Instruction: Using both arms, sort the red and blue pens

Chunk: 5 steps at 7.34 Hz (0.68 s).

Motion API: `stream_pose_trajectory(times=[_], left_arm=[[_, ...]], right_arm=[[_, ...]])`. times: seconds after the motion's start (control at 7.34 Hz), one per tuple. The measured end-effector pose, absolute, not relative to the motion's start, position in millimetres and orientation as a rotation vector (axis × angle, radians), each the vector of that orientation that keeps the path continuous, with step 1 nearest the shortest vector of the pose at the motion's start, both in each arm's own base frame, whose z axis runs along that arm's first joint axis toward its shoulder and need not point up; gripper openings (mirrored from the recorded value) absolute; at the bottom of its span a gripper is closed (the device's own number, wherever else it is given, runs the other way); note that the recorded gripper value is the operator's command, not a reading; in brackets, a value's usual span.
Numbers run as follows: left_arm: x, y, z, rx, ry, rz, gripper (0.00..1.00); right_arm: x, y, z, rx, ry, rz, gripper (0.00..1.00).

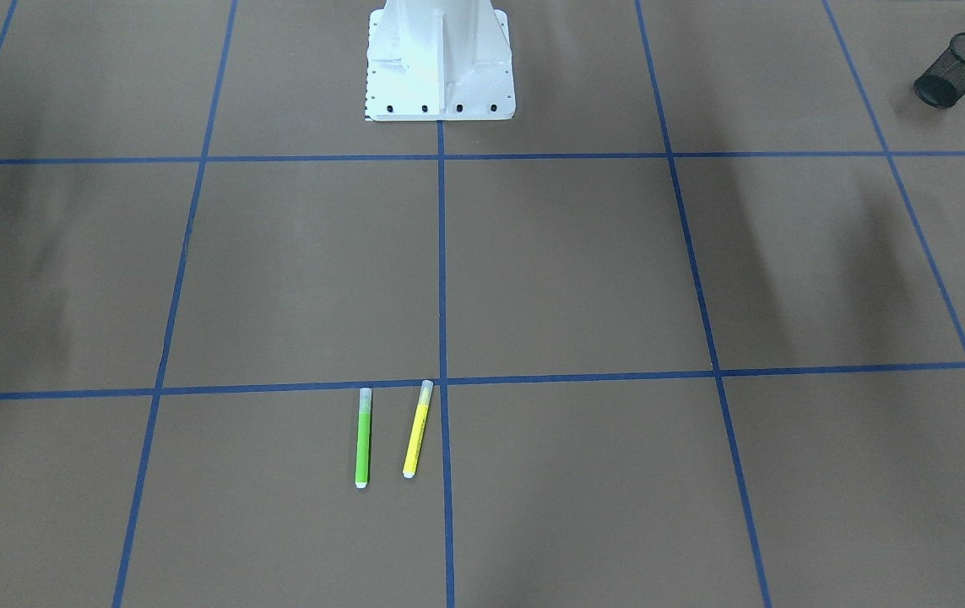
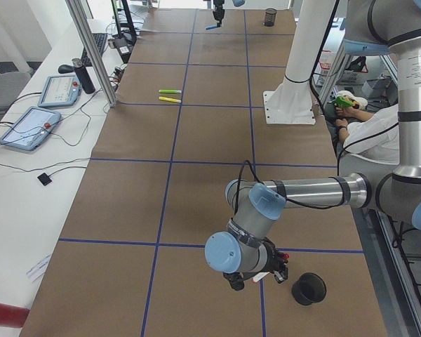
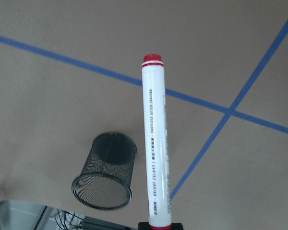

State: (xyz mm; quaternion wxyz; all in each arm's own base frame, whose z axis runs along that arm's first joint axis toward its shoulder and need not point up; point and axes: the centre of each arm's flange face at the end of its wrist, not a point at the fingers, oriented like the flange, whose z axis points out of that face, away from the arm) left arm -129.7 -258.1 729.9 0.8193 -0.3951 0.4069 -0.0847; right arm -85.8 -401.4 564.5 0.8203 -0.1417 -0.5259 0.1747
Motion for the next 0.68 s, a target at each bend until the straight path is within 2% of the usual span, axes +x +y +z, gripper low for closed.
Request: stream_pose_trajectory(times=[0.41,0.68], left_arm=[[-118.2,-191.2,750.5,-1.0,0.908,-0.242,0.0],[-114.5,-173.9,759.8,-1.05,0.931,-0.244,0.0]], right_arm=[[-82.5,-390.4,575.8,-0.328,-1.112,0.385,0.0],[-82.3,-389.5,575.4,-0.326,-1.113,0.384,0.0]])
